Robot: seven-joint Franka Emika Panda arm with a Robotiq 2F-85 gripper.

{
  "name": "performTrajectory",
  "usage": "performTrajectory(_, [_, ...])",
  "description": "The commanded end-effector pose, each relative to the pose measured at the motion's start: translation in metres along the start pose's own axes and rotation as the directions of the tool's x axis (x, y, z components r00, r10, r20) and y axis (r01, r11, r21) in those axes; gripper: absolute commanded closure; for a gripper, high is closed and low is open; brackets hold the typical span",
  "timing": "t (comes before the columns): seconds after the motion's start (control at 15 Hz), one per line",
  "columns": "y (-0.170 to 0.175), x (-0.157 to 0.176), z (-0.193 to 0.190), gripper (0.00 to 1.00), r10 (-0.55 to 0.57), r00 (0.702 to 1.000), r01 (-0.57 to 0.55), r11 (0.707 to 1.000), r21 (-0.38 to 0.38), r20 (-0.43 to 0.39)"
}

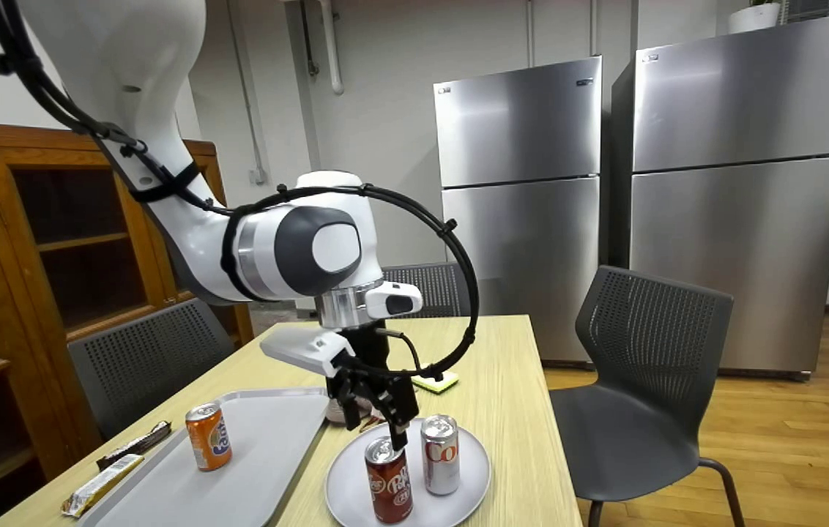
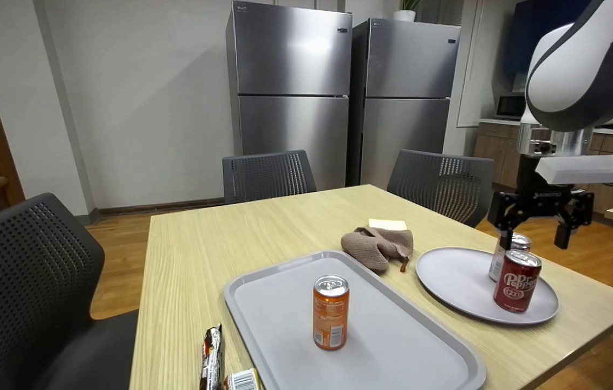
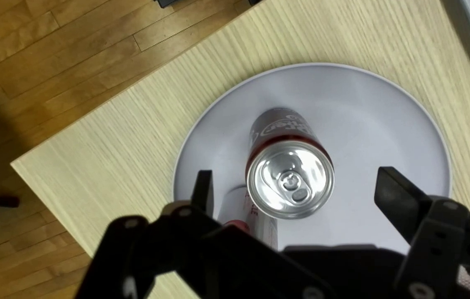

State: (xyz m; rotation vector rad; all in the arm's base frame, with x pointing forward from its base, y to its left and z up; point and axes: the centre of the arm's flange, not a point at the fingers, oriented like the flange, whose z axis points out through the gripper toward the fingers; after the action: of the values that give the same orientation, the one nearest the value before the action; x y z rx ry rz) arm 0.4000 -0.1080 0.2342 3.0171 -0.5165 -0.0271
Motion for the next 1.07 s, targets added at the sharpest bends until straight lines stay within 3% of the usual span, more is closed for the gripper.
performTrajectory(0.0, [0.002,0.009,0.01,0.0,-0.008,1.0,0.008,1.0,0.018,-0.016])
performTrajectory(0.47, [-0.001,0.018,0.023,0.0,0.005,0.999,-0.004,1.0,0.024,-0.039])
performTrajectory(1.0, [-0.005,0.031,0.046,0.0,-0.006,1.0,0.006,1.0,0.007,0.0])
